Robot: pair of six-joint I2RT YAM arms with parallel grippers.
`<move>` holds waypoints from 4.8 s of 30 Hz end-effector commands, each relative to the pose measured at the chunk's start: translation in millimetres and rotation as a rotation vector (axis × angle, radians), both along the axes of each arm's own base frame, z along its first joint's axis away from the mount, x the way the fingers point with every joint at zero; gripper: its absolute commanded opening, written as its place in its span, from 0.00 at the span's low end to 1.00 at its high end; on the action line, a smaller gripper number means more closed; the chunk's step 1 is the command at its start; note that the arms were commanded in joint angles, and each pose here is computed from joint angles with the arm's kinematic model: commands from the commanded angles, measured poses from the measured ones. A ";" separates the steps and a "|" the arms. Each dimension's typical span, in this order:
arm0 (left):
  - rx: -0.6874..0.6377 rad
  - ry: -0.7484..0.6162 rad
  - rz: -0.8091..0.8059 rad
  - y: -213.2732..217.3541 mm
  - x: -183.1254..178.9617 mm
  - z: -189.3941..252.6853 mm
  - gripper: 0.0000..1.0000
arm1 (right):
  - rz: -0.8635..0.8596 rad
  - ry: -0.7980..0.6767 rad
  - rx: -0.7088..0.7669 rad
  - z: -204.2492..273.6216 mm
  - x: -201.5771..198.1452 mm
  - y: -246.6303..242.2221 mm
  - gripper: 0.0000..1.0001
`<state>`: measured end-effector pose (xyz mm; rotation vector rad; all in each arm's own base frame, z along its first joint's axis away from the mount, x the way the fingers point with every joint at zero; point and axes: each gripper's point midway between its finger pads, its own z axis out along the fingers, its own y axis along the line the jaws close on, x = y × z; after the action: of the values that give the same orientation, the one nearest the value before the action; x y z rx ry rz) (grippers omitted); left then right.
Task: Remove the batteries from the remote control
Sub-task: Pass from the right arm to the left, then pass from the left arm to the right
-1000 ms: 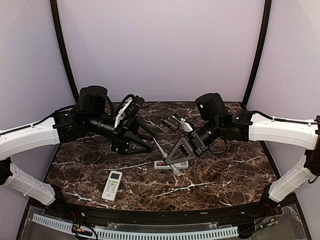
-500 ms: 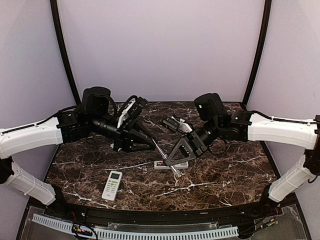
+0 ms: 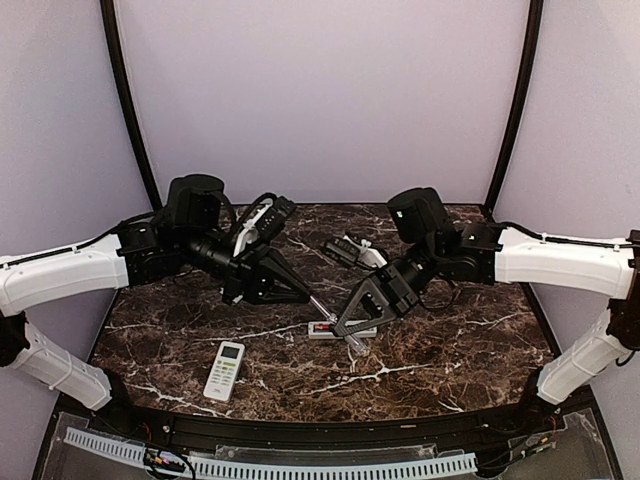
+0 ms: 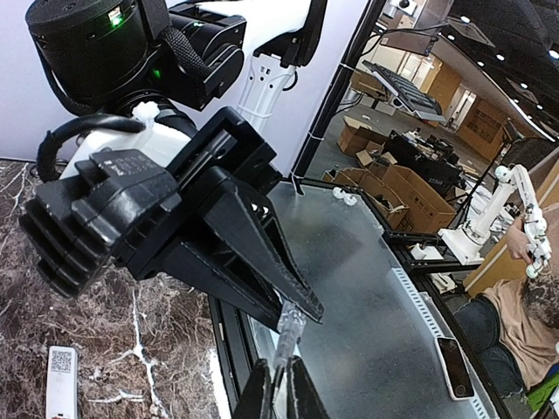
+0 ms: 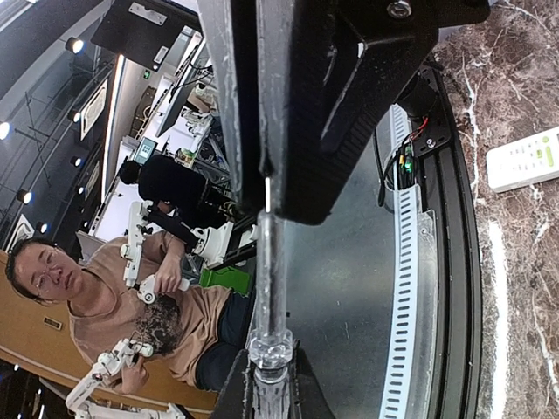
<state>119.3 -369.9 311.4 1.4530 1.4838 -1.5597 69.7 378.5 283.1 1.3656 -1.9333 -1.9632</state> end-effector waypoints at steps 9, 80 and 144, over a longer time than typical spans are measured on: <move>-0.054 -0.016 0.038 -1.8 4.8 12.7 0.00 | -0.177 -0.101 -0.028 -8.3 28.6 4.2 0.63; -0.213 0.159 0.316 42.9 82.4 31.7 0.00 | -0.797 -0.307 0.389 52.4 104.2 32.5 0.27; -0.278 0.152 0.416 54.3 91.1 35.1 0.00 | -0.849 -0.257 0.421 49.0 111.3 30.1 0.33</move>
<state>211.9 -319.5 342.8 0.8231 1.4972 -1.5618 183.6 412.4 323.4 0.9809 -2.6656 -2.7216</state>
